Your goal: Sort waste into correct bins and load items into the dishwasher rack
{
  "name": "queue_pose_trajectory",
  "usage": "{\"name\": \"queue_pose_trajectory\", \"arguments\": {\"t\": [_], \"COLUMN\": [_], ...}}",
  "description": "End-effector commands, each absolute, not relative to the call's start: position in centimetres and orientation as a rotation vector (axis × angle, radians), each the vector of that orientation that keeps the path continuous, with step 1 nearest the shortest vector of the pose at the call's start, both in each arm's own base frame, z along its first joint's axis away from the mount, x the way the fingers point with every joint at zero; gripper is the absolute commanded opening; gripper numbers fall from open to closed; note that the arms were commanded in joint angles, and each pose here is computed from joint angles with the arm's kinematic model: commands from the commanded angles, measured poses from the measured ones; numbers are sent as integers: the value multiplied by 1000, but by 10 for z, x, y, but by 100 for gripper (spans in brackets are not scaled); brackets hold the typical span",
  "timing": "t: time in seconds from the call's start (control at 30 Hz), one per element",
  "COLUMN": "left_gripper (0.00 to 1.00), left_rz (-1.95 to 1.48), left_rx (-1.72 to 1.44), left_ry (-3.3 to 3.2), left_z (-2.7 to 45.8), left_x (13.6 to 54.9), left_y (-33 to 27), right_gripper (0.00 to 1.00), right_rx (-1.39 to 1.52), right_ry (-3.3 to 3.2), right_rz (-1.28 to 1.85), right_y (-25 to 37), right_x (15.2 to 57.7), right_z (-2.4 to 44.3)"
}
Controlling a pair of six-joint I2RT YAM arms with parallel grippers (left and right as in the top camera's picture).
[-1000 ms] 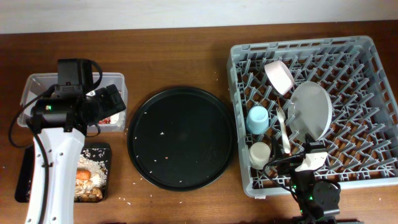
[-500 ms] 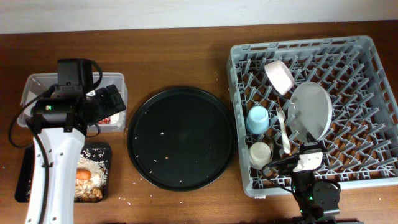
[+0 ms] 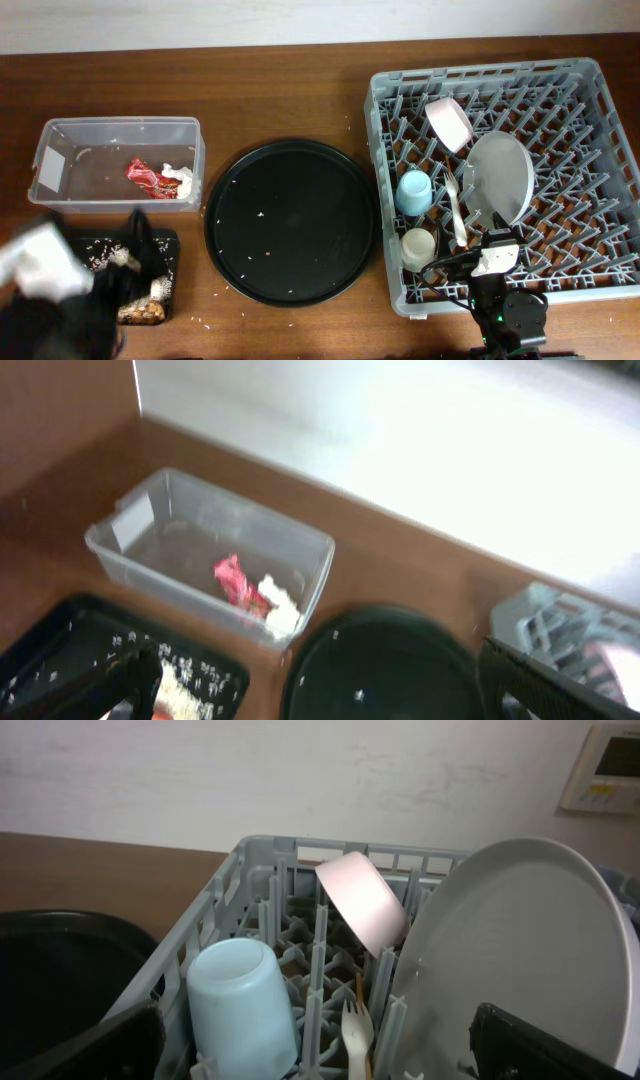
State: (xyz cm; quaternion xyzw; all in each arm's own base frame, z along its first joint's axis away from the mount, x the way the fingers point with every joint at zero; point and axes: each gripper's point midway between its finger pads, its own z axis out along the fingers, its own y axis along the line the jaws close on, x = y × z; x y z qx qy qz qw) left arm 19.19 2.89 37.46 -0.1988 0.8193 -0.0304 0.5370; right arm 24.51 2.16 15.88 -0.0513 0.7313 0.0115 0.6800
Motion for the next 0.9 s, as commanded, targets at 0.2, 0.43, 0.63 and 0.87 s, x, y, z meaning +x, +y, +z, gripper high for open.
{"name": "queue_pose_trajectory", "arguments": {"t": [0.2,0.43,0.63,0.87], "left_gripper": [99,99,99,99], "left_rz": [-222,-370,-336,85], "left_rx": [-542,-381,-339,87], "left_ry": [1908,1523,1565,1647], "left_z": [221,236,183,157], "left_x": [162,225,243,246], "left_y": [17,3,-2,-1], "right_gripper": [99,99,99,99], "right_rx": [-101,-101,-101,-101], "right_ry": [1646,1646,1647,1647], "right_rz": [12,12,12,12], "right_y": [18,18,18,18], "right_x": [245,245,245,245], "right_z": [156,156,155,155]}}
